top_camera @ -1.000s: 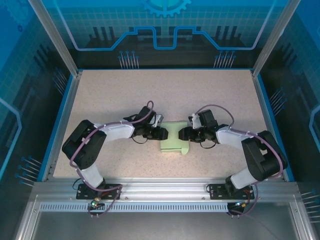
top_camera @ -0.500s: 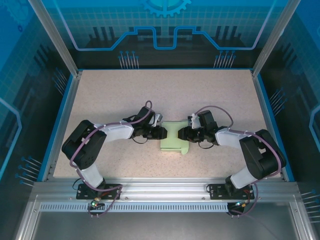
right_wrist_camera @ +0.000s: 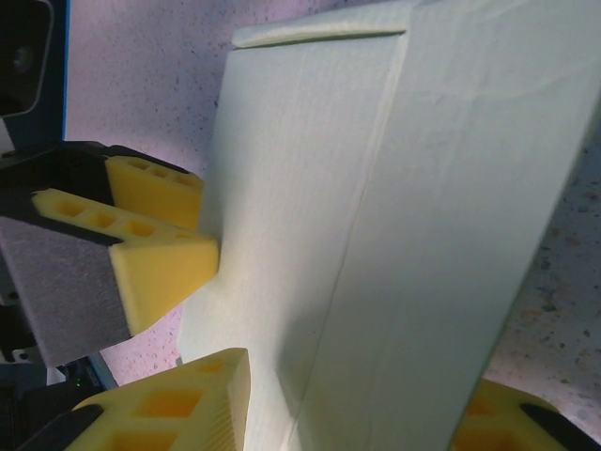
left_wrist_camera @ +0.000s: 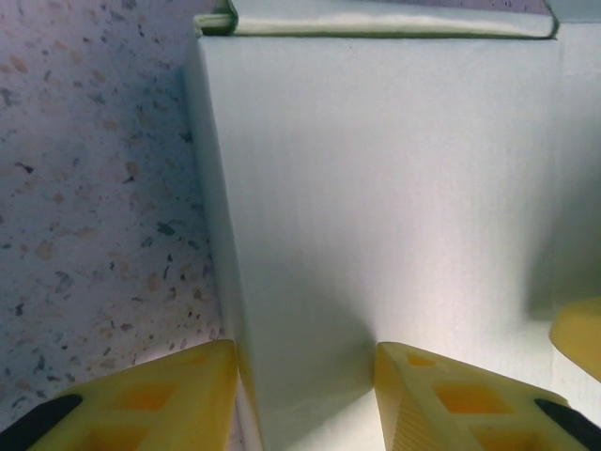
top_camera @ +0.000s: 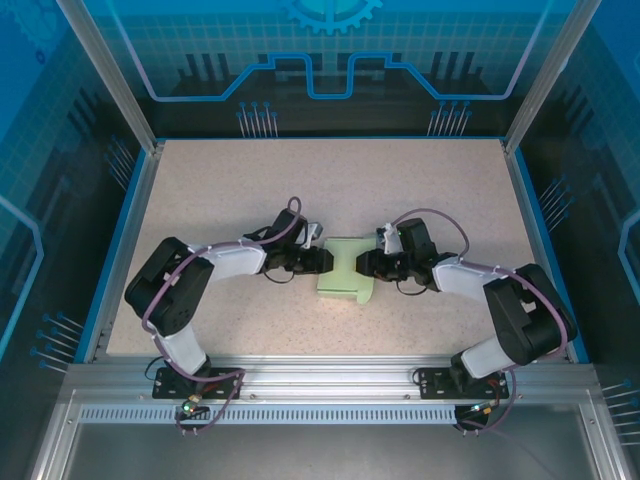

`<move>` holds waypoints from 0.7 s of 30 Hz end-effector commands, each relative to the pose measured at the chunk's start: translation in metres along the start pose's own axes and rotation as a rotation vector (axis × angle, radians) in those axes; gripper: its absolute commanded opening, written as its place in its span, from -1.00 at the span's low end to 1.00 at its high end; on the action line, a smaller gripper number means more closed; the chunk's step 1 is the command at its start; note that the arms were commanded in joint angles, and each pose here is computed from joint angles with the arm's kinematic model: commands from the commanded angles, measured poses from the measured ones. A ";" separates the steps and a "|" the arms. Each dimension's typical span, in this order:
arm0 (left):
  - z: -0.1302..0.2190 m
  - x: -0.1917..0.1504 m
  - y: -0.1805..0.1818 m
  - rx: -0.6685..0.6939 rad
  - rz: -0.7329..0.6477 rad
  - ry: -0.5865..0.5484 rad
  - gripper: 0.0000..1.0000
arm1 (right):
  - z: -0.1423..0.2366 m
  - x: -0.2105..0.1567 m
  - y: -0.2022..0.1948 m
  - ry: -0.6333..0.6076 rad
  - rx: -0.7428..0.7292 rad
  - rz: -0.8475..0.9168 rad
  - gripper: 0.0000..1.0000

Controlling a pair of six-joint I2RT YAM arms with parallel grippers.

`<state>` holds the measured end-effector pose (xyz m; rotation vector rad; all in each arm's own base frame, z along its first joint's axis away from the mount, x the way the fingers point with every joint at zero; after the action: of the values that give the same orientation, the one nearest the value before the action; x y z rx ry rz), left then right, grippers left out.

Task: Fold the paper box

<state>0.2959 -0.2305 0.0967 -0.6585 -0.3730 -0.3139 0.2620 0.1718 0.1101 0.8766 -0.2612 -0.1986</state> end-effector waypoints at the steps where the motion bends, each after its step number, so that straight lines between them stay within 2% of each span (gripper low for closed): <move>1: -0.011 -0.003 0.006 0.016 0.021 0.040 -0.12 | 0.008 0.003 0.030 -0.007 0.116 0.057 -0.24; 21: -0.022 0.009 0.003 -0.025 0.014 0.046 -0.02 | 0.018 0.009 0.050 -0.052 0.094 0.088 -0.25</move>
<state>0.3199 -0.2385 0.0993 -0.6701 -0.4074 -0.3075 0.2645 0.1724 0.1393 0.8970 -0.3276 -0.1935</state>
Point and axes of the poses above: each hand's point on the last joint's axis, 136 mm out from that joint toward the fingers, its own z axis back along the fingers, its own y axis along the line the jaws close on, x = y × z, the point moved 7 cm from there along z, back along the fingers, and after that the axes turned 13 degrees about -z, right-handed, at the moved point
